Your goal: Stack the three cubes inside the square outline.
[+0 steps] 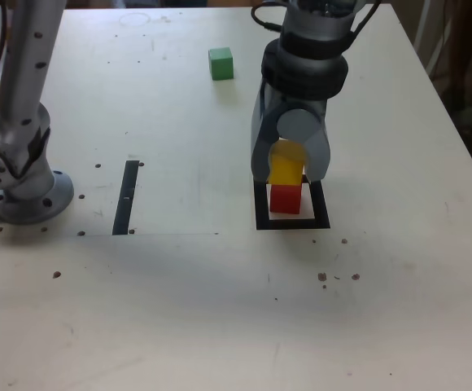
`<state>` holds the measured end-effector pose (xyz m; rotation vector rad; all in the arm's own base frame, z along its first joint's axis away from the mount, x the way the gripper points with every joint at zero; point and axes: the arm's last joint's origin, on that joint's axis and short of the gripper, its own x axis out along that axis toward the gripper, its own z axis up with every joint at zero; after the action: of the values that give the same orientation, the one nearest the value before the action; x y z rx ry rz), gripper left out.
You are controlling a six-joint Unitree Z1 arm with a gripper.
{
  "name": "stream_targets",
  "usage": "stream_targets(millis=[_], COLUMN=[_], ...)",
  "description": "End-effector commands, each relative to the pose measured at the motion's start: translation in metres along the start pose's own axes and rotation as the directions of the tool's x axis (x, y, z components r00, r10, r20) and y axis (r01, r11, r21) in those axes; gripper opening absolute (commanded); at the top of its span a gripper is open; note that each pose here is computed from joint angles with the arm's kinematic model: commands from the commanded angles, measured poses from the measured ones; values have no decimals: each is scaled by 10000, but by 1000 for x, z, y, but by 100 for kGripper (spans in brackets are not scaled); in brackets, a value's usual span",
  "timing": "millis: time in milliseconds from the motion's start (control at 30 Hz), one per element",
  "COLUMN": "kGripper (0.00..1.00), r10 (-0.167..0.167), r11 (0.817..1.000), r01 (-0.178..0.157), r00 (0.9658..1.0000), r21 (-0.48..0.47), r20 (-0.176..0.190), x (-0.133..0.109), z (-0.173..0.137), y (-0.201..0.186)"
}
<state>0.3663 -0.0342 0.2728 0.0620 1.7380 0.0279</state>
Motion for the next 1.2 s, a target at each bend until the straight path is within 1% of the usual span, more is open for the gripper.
stream_targets(millis=[0, 133, 433, 633, 1067, 1167], kGripper=[28, 28, 29, 33, 33, 35], r10=[77, 166, -54, -65, -101, -109], r11=[10000, 9998, 9996, 9995, 9993, 9993], r01=[-77, -164, 55, 65, 102, 111], r00=[9999, 9997, 10000, 10000, 9999, 9999], r21=[25, 90, 279, 318, 347, 349], r20=[-84, -165, -20, -5, -30, -45], x=[3, 8, 15, 16, 17, 18], z=[1, 2, 6, 6, 7, 6], y=[1, 1, -1, 1, 9, 9])
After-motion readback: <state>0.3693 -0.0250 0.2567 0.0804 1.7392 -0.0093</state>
